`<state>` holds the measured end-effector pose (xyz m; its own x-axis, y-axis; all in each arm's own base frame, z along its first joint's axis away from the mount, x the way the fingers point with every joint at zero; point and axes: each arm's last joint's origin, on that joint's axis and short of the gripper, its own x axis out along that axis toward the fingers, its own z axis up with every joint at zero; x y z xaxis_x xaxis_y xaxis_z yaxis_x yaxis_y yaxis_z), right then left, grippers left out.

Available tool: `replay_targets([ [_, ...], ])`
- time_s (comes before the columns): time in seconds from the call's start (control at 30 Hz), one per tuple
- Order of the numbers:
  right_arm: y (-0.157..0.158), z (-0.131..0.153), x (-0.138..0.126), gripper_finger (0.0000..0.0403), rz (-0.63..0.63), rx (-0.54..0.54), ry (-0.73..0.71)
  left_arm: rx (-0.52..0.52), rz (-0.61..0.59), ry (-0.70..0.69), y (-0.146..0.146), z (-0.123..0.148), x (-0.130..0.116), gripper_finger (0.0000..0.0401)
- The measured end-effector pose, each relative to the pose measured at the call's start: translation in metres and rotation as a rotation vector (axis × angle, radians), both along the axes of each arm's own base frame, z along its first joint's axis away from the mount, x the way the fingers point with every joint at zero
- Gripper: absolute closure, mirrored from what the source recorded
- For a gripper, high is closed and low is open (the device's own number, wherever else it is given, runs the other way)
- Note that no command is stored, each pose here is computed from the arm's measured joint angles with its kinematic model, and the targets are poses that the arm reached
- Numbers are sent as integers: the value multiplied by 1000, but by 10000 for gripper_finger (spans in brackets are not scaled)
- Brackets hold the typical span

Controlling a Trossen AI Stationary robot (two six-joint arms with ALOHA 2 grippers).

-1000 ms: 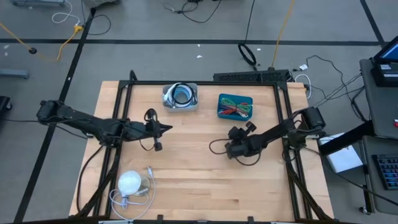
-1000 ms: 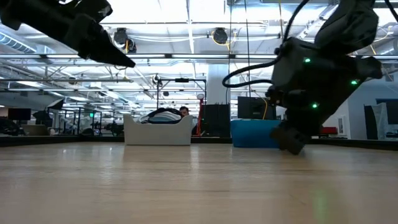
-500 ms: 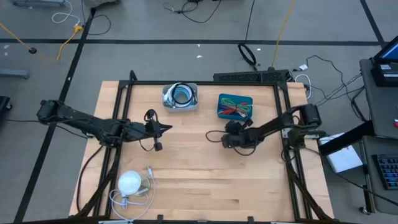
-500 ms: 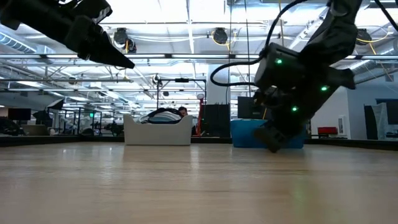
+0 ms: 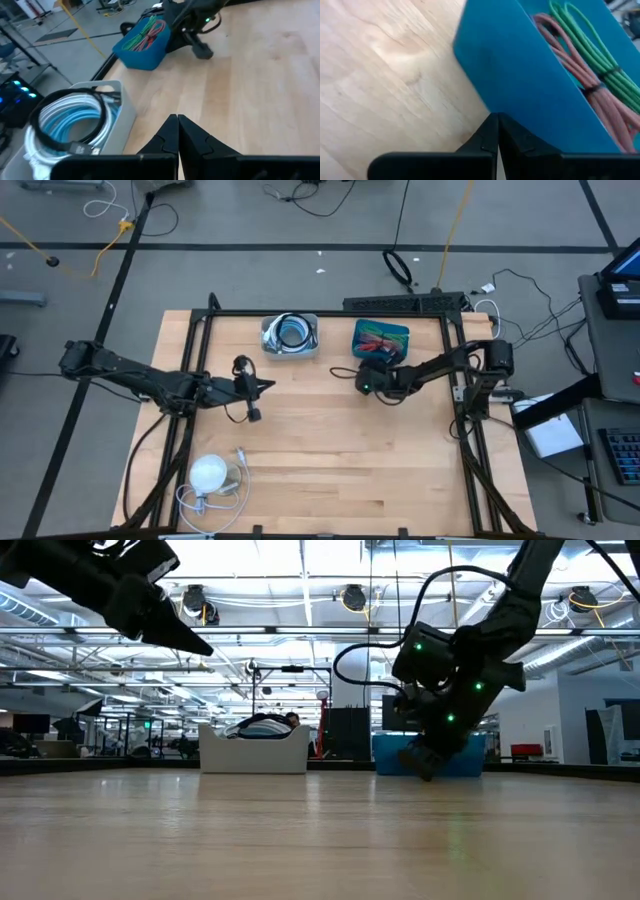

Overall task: Pick & Place USB Port
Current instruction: Adjust the bins on the table

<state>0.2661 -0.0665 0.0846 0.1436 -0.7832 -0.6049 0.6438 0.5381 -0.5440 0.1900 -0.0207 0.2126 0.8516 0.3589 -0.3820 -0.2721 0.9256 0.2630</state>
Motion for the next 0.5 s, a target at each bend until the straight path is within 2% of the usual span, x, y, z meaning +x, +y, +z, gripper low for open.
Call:
replay_targets([
  [0.17,-5,3,7,403,100,9,16,15,25,23,1,-2,-1,401],
  [0.27,-10,2,6,403,118,30,35,10,27,22,1,-2,-1,401],
  [0.4,-8,-1,1,403,86,67,50,6,31,31,1,-3,-2,401],
  [0.5,1,-2,-3,403,33,33,68,16,49,45,2,-4,-3,401],
])
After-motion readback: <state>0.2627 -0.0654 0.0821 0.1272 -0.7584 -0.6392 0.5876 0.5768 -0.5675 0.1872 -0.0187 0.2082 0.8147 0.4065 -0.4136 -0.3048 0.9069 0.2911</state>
